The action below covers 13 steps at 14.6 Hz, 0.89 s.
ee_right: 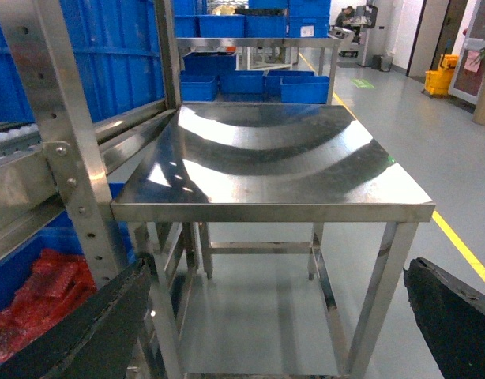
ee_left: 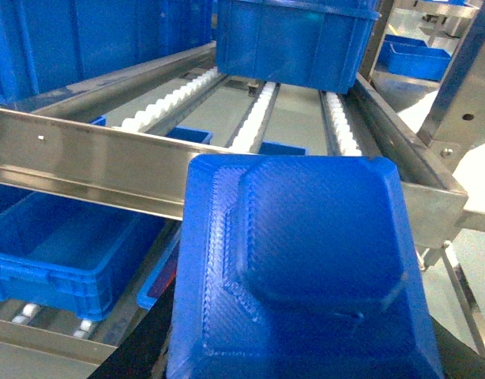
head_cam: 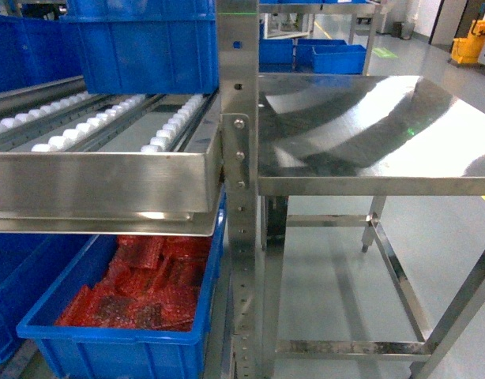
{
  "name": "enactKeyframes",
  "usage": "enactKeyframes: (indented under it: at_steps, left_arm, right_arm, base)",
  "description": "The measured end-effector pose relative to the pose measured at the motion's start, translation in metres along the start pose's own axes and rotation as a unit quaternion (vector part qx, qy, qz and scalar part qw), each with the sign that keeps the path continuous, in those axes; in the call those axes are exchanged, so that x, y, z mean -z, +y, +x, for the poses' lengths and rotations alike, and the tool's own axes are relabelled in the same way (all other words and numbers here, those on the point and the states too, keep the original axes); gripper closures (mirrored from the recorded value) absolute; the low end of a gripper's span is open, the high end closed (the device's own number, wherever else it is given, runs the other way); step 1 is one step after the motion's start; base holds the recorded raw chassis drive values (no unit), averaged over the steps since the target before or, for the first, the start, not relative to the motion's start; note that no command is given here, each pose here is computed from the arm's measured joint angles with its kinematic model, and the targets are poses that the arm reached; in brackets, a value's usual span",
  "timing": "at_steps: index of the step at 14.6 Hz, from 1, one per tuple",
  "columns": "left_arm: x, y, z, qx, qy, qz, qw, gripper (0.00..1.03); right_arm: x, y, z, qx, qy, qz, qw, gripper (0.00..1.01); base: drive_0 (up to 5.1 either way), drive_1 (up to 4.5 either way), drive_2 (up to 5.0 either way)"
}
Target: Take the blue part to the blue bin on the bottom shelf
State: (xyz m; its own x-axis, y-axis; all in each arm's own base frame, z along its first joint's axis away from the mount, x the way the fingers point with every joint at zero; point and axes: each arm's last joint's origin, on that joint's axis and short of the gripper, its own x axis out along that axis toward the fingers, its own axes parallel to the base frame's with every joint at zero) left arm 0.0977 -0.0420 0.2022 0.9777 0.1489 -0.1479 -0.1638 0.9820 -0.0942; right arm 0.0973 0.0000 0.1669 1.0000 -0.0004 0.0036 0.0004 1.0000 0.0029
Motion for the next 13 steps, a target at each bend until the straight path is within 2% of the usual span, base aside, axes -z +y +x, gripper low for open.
enactKeyframes:
  at_steps: [13]
  left_arm:
    - [-0.0001,0.0000,0.0000,0.000,0.000,0.000,1.0000,0.60]
  right_arm:
    - [0.0000,0.0000,0.0000,0.000,0.000,0.000,1.0000,0.03]
  base:
    - [-5.0,2.46,2.5]
